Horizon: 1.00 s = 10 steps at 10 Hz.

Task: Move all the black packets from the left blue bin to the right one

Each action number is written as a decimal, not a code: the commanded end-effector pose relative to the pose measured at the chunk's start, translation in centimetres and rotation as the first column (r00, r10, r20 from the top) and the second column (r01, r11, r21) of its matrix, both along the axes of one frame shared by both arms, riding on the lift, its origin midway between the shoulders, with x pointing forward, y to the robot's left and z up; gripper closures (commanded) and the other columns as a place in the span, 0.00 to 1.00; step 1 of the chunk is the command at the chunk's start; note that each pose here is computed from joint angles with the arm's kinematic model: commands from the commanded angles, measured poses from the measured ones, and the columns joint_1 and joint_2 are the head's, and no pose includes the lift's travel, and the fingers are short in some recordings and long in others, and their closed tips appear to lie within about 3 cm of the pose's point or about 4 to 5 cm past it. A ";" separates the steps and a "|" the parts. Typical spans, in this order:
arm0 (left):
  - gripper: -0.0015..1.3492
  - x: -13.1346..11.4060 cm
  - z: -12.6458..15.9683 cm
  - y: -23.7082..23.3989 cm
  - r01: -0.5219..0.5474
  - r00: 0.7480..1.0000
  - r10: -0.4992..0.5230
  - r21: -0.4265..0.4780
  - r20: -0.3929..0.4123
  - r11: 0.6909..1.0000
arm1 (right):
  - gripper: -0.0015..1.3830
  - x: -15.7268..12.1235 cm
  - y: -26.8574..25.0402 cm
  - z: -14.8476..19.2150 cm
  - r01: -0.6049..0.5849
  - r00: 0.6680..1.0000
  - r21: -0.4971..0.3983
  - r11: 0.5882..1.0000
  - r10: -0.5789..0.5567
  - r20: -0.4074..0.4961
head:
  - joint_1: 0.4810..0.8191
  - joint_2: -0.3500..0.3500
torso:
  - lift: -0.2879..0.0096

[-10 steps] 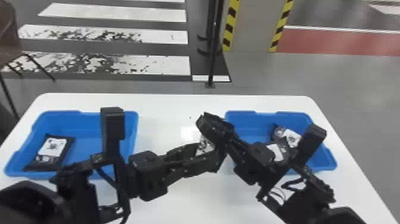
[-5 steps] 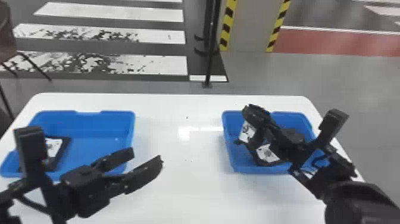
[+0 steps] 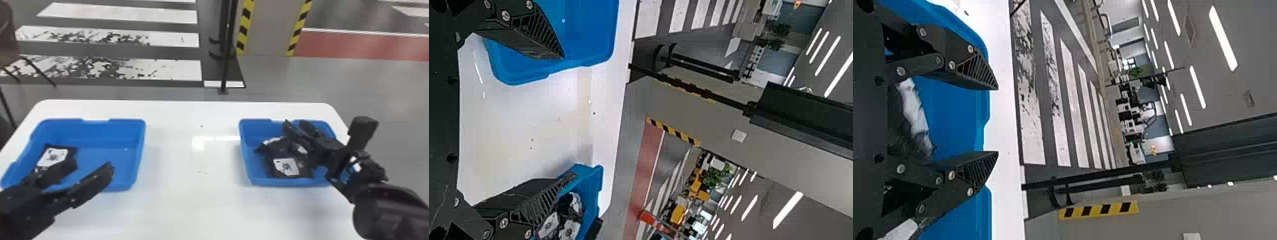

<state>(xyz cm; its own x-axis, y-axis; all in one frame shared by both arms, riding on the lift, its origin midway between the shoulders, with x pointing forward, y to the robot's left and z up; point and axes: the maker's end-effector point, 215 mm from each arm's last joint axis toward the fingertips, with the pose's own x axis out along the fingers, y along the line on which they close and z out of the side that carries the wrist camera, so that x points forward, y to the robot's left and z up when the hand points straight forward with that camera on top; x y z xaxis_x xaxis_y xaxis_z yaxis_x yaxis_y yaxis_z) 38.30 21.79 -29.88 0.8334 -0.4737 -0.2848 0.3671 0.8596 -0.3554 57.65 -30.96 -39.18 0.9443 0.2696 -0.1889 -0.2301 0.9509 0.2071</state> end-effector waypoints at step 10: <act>0.12 7.7 -7.3 20.7 -0.364 0.890 0.430 0.328 -0.156 0.872 | 0.09 -23.1 9.0 11.9 -0.007 0.978 -0.064 0.998 0.020 0.208 | 0.63 0.88 | 0.50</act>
<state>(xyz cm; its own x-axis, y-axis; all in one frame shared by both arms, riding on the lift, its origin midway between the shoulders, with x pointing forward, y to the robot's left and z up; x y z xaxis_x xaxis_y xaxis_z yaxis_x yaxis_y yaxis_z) 44.50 42.09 -36.50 0.8453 0.0150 -0.5340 -0.0787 0.9922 -0.0968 34.80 -22.22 -27.17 0.9625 0.2712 -0.0034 -0.2701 0.9594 0.0811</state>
